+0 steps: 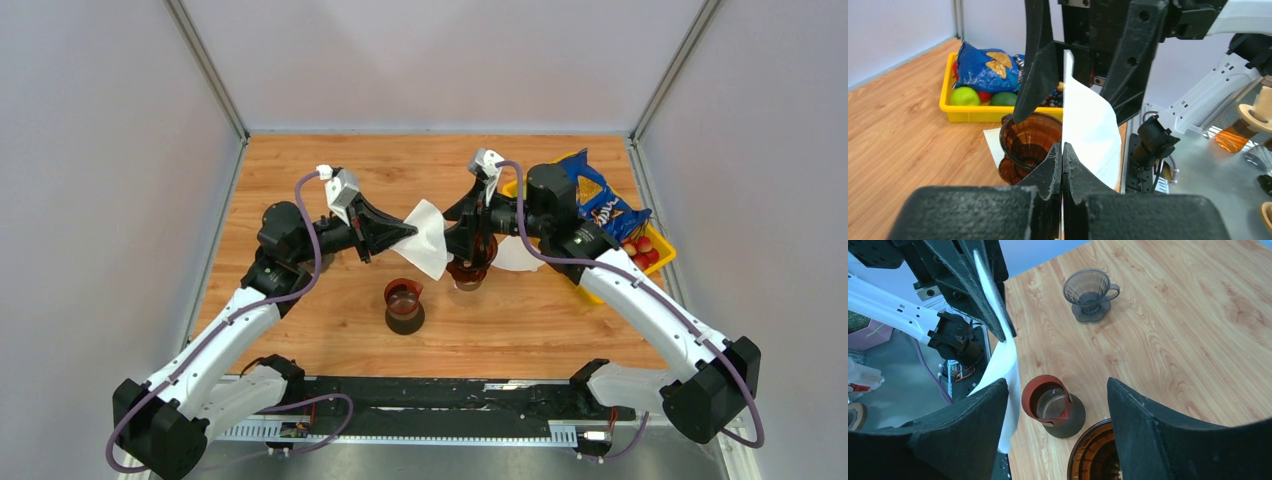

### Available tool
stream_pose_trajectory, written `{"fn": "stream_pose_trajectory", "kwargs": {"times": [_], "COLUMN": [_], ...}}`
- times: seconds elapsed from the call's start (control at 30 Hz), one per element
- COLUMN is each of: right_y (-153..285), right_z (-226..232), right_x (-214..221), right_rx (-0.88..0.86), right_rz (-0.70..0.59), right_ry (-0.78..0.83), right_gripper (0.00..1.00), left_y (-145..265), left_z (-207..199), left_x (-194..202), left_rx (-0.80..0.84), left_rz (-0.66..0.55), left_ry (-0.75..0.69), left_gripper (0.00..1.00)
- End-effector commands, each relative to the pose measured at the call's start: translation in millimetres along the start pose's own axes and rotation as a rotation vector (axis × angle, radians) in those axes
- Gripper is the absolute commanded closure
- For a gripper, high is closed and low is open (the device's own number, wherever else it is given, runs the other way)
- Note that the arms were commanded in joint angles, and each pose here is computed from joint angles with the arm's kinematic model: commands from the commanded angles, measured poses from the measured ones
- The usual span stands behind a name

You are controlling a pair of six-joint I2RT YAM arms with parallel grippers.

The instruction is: Place the coffee filter in the dripper

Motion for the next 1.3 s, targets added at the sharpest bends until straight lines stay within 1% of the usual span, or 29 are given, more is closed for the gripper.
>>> {"fn": "stream_pose_trajectory", "kwargs": {"times": [0.0,0.13,0.23,0.37,0.6,0.7,0.73,0.8,0.87,0.9,1.0,1.03,1.07,1.1,1.13,1.23,1.27], "right_y": [-1.8,-1.4,-0.7,2.1,0.6,-1.9,-1.9,-2.4,-2.2,-2.2,-2.0,-2.0,-1.9,-2.1,-2.1,-3.6,-3.7], "right_z": [2.2,4.0,8.5,17.2,19.2,17.6,17.3,17.6,17.7,17.7,17.5,16.9,16.2,15.7,15.3,12.9,12.6], "right_x": [-14.2,-13.3,-13.9,-14.6,-19.2,-20.2,-20.8,-21.4,-21.6,-21.5,-22.1,-23.1,-23.6,-24.2,-25.3,-25.5,-26.0], "right_rx": [-0.035,-0.059,-0.127,-0.235,-0.232,-0.226,-0.226,-0.227,-0.226,-0.226,-0.211,-0.196,-0.181,-0.167,-0.155,-0.125,-0.118], "right_rz": [-0.051,-0.049,-0.049,-0.057,-0.066,-0.063,-0.064,-0.066,-0.068,-0.068,-0.070,-0.073,-0.073,-0.075,-0.078,-0.078,-0.080], "right_ry": [0.042,0.044,0.062,0.110,0.121,0.112,0.112,0.118,0.121,0.121,0.117,0.114,0.106,0.099,0.093,0.072,0.070], "right_gripper": [0.28,0.35,0.43,0.45,0.65,0.77,0.83,0.99,1.00,1.00,1.00,1.00,1.00,1.00,1.00,1.00,1.00], "left_y": [0.1,1.6,2.3,1.9,0.1,-0.1,-0.3,-0.9,-1.6,-2.0,-3.2,-2.9,-3.0,-2.5,-2.3,-0.9,-0.5], "left_z": [-10.9,-14.2,-16.9,-16.9,-16.6,-15.5,-14.8,-14.6,-13.4,-12.5,-10.3,-9.9,-9.9,-9.7,-9.7,-10.8,-11.2], "left_x": [-12.5,-13.6,-14.5,-14.0,-12.5,-11.9,-11.8,-12.4,-13.3,-13.5,-15.4,-15.2,-15.8,-16.4,-16.5,-18.5,-19.2], "left_rx": [0.098,0.118,0.137,0.143,0.180,0.173,0.167,0.163,0.152,0.144,0.111,0.103,0.096,0.085,0.083,0.068,0.065], "left_rz": [-0.037,-0.043,-0.040,-0.035,-0.017,-0.018,-0.019,-0.020,-0.021,-0.021,-0.023,-0.020,-0.024,-0.029,-0.030,-0.039,-0.042], "left_ry": [-0.059,-0.062,-0.060,-0.059,-0.055,-0.053,-0.051,-0.051,-0.048,-0.046,-0.037,-0.032,-0.035,-0.036,-0.042,-0.052,-0.055], "left_gripper": [1.00,1.00,1.00,1.00,1.00,1.00,1.00,1.00,1.00,0.98,0.88,0.86,0.80,0.77,0.75,0.74,0.70]}}
Point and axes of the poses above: each gripper's point midway between its finger pads, its own y axis back along the fingers, its own z axis along the line the jaws close on, x = y × z, the point moved 10 cm from there along y, back along the fingers, and after that the axes turned 6 degrees about y, right-handed, at the moved point
